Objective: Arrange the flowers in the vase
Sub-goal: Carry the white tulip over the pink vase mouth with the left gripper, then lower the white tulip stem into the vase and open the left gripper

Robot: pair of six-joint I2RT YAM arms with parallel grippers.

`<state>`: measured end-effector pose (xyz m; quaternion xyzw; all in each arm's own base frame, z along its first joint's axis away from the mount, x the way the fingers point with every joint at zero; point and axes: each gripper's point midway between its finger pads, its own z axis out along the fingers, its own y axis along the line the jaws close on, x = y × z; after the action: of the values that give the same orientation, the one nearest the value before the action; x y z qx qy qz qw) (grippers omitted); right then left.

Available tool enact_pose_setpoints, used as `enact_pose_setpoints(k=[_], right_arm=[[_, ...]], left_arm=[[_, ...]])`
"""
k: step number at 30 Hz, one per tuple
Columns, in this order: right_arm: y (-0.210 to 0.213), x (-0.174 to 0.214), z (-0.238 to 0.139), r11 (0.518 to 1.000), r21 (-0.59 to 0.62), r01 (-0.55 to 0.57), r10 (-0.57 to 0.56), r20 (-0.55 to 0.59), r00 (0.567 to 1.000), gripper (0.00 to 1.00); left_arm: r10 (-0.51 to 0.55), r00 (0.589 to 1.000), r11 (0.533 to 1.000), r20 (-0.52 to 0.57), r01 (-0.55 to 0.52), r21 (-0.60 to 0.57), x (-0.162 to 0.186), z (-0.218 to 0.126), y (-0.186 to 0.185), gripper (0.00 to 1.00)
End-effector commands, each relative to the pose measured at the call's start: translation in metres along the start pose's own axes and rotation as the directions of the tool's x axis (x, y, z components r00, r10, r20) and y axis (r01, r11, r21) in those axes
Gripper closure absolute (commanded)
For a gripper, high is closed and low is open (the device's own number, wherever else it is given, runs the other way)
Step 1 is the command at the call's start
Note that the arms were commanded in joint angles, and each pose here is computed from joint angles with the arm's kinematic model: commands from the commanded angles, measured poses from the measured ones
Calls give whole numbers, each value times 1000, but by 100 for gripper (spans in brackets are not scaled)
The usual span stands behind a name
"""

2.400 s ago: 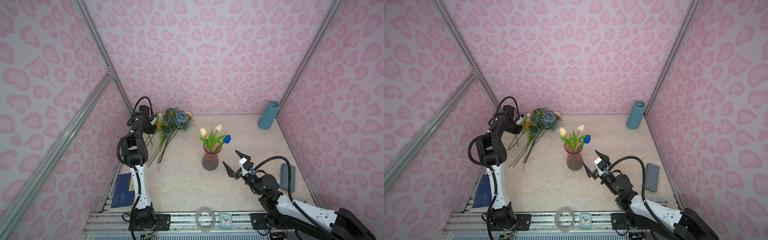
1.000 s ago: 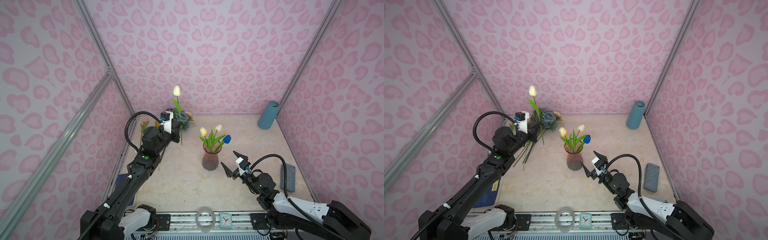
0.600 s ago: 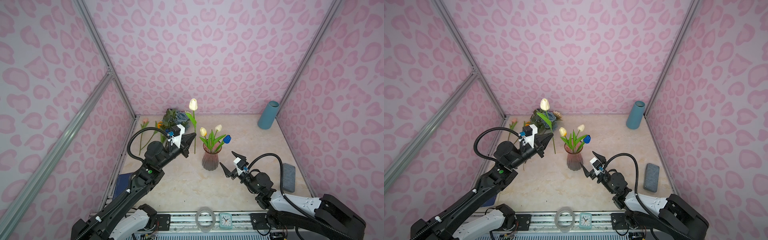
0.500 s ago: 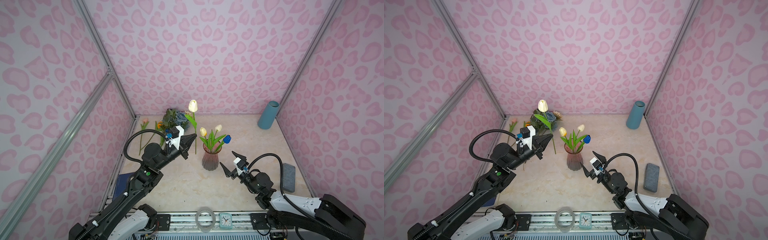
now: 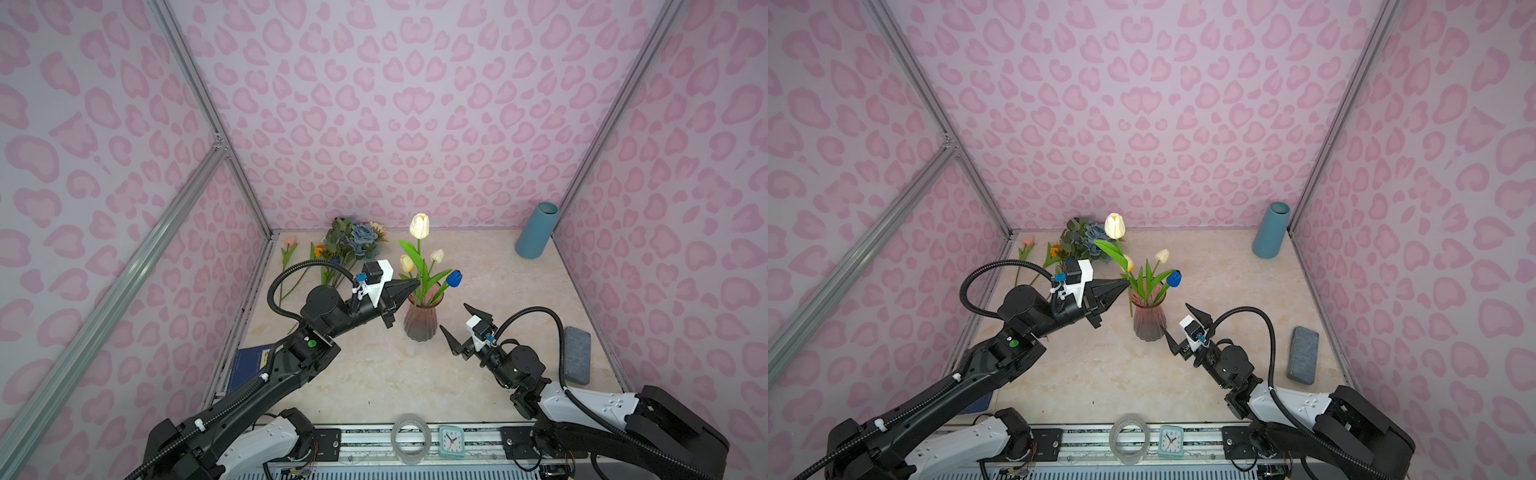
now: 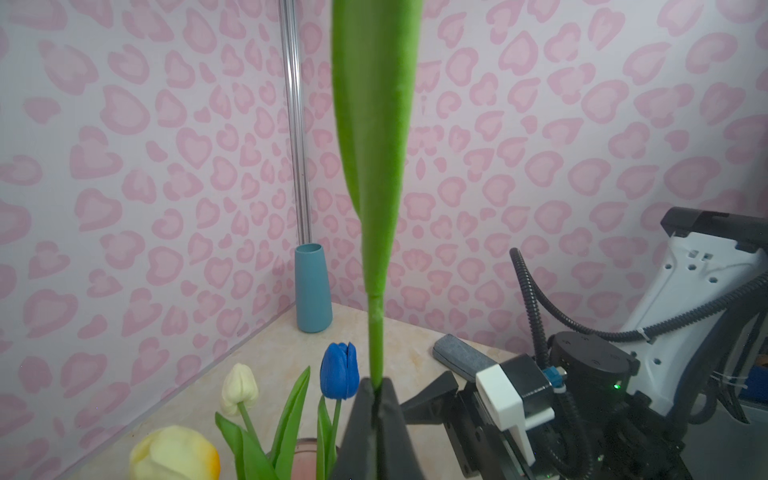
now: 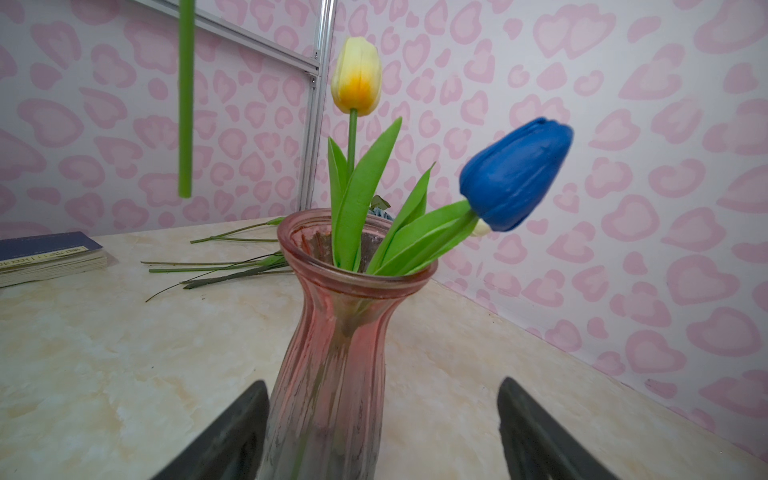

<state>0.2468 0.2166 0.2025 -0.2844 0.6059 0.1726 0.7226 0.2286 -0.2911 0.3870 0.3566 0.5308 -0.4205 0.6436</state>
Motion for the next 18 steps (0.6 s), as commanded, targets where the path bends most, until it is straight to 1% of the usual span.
enact_pose_setpoints(k=[1, 7, 10, 14, 16, 18], right_arm=[[-3, -8, -1, 1000, 12, -8, 7, 35, 999, 15], [0, -4, 1, 1000, 2, -11, 11, 24, 1000, 15], [0, -4, 0, 1000, 2, -9, 9, 31, 999, 15], [-2, -5, -3, 1000, 13, -5, 5, 37, 999, 15], [-2, -3, -1, 1000, 13, -5, 5, 16, 1000, 15], [-1, -3, 0, 1000, 7, 0, 0, 13, 1000, 15]], left_arm=[[64, 990, 996, 126, -71, 50, -31, 8, -7, 97], [62, 982, 994, 177, -77, 82, -26, 26, -2, 97], [67, 988, 996, 136, -75, 51, -7, 39, 11, 97], [97, 990, 995, 101, -97, 0, 16, 45, 23, 97], [110, 991, 994, 79, -108, -23, 21, 48, 29, 97], [113, 990, 993, 80, -110, -36, 23, 49, 33, 97]])
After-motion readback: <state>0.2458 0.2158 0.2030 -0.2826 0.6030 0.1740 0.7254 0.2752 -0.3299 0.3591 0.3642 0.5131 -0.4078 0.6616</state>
